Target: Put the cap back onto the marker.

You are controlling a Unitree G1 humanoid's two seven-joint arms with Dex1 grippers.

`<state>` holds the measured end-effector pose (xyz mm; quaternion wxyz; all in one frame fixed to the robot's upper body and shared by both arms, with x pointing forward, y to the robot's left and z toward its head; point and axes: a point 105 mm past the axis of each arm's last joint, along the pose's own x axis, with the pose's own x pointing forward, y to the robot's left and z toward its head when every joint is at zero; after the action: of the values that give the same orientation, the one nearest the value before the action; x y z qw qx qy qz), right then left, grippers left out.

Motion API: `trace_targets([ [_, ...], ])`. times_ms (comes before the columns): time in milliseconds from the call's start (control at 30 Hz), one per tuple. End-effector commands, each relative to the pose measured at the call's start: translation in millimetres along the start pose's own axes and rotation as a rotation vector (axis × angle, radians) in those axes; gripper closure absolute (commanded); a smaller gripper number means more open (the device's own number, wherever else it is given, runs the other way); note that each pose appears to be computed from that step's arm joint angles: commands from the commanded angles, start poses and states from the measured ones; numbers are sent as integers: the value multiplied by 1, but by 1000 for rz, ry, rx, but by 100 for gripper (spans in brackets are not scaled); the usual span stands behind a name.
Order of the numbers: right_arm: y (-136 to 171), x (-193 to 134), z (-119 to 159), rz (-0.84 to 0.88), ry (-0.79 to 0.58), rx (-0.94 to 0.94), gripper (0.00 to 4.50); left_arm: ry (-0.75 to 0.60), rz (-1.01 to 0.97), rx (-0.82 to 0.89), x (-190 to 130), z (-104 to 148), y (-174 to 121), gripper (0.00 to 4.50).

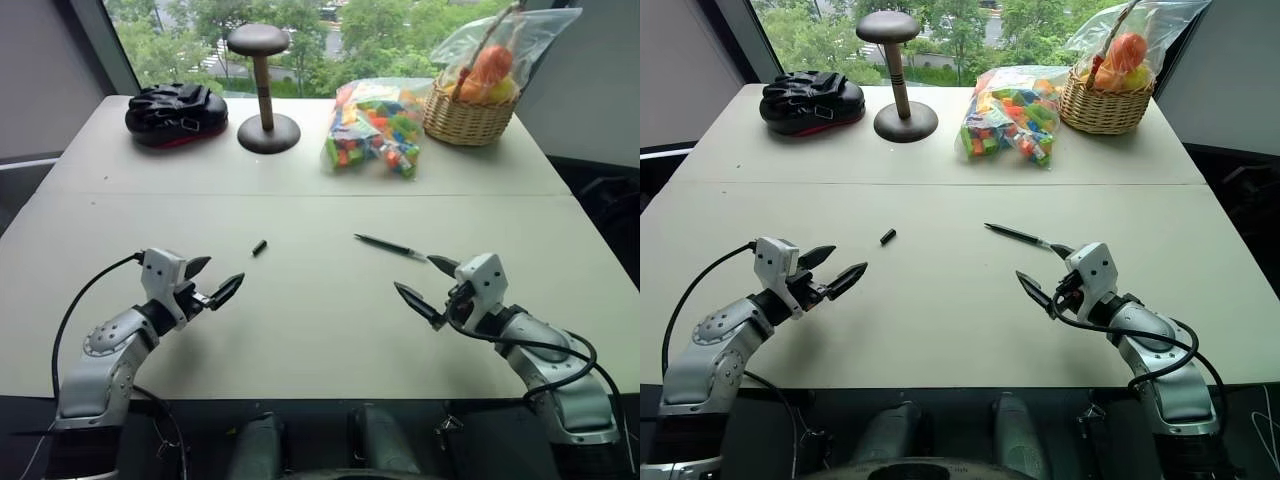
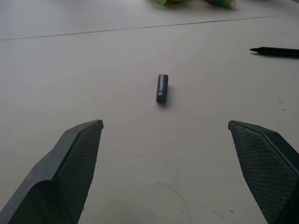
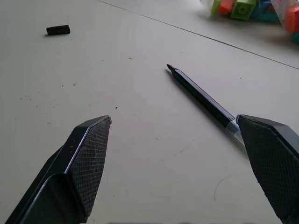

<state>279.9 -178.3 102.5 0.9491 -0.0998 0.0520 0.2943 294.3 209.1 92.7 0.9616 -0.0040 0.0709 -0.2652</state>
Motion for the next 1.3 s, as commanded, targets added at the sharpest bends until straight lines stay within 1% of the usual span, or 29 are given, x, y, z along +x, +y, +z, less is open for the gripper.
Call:
trace_targets([
  [33,0,3,9,4,-35,-27,4,-39,-77,70,1,19,-2,0],
  [167,0,7,9,20,-30,-36,4,-36,-327,185,8,41,-22,0],
  [233,-2,8,8,30,-25,-43,4,-12,-405,231,11,42,-28,0],
  [400,-11,10,8,47,-4,-79,4,12,-508,265,18,44,-37,0],
  [533,-25,19,12,75,-1,-108,4,2,-501,258,26,43,-36,0],
  [633,-36,35,17,93,-26,-111,4,-6,-482,243,30,37,-37,0],
  [800,-40,59,9,194,4,-132,4,-19,-468,223,31,30,-44,0],
  [967,-47,78,11,275,17,-139,4,-25,-447,203,28,23,-50,0],
  [1067,-53,88,10,295,31,-145,4,-25,-430,193,26,19,-53,0],
  [1200,-57,96,8,323,52,-137,4,-25,-413,184,24,17,-55,0],
  [1300,-52,98,2,391,95,-132,4,-18,-395,185,22,13,-55,0],
])
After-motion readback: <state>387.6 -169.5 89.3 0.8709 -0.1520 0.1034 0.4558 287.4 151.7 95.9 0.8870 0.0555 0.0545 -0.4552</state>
